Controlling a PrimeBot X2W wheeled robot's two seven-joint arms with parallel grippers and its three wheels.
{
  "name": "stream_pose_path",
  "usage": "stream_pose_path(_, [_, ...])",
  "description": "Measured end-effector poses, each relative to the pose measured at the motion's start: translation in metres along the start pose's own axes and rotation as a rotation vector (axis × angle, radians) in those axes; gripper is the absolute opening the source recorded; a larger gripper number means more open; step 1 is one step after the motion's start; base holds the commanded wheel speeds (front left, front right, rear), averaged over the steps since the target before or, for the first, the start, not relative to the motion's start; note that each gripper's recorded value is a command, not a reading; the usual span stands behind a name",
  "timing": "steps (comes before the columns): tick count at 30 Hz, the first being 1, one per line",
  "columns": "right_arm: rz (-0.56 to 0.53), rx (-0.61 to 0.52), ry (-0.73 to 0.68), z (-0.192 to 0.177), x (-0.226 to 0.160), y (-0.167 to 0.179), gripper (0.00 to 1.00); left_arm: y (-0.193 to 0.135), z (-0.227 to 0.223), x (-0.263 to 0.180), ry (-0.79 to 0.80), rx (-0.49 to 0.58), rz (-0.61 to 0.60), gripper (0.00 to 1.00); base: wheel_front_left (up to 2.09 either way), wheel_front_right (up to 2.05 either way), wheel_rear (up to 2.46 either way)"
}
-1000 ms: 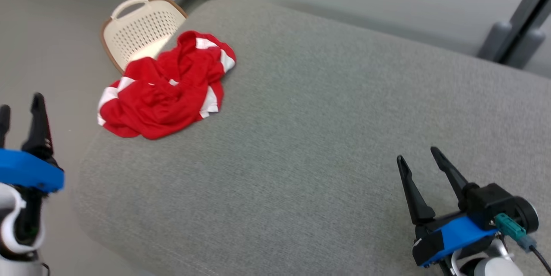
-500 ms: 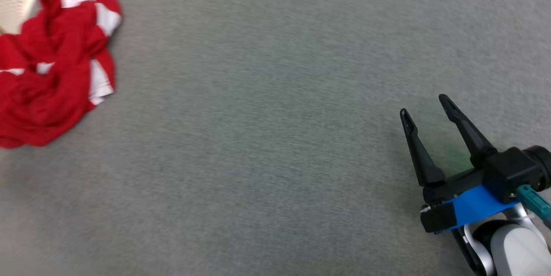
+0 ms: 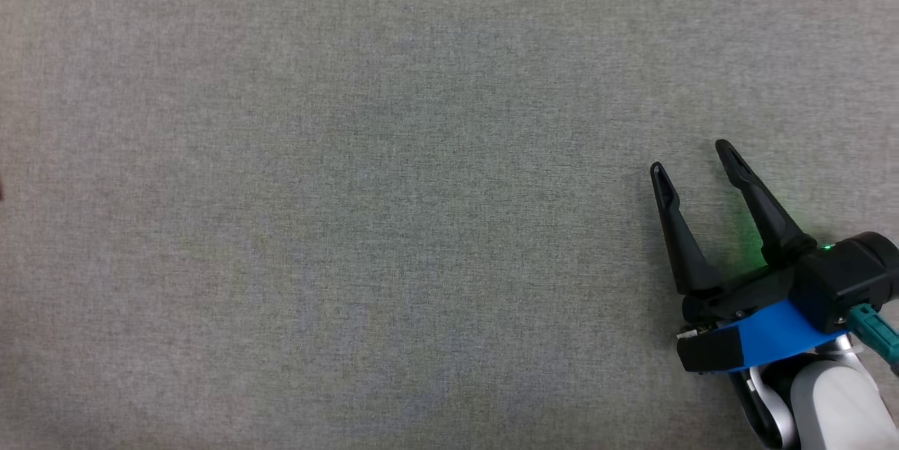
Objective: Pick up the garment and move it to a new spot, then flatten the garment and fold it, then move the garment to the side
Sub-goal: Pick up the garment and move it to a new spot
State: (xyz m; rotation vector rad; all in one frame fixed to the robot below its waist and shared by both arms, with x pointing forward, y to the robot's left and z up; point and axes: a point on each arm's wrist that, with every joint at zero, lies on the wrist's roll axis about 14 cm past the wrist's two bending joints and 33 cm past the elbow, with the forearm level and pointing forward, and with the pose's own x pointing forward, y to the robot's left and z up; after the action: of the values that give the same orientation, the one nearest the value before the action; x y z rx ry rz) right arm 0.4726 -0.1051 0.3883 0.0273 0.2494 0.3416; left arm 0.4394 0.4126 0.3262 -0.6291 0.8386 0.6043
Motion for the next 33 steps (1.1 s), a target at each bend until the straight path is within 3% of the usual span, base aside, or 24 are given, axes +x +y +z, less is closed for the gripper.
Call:
stream_pose_path(1, [-0.003,0.003,-0.007,0.002,-0.001,0.000,1.00,-0.001,0.000,-0.002,0.011,0.005,0.000,0.26,0.00,0.00,0.00])
stream_pose_path(2, [-0.005,0.005,-0.016,0.005,-0.003,0.001,1.00,-0.001,-0.001,-0.004,0.018,0.012,0.002,0.00,0.00,0.00,0.00])
stream_pose_path(9, [-0.001,0.014,-0.072,0.028,-0.013,0.008,1.00,-0.008,0.009,-0.031,-0.039,0.081,-0.047,0.00,0.00,0.00,0.00])
stream_pose_path(15, [0.006,0.022,-0.141,0.054,-0.029,0.019,1.00,-0.034,0.089,-0.092,-0.359,0.232,-0.114,0.00,0.00,0.00,0.00])
stream_pose_path(25, [-0.011,0.038,-0.262,0.095,-0.077,0.034,1.00,-0.157,0.132,-0.242,-0.649,0.484,-0.489,0.00,0.00,0.00,0.00])
stream_pose_path(33, [-0.082,0.035,-0.324,0.111,-0.118,0.023,1.00,-0.275,0.063,-0.355,-0.711,0.659,-0.916,0.00,0.00,0.00,0.00])
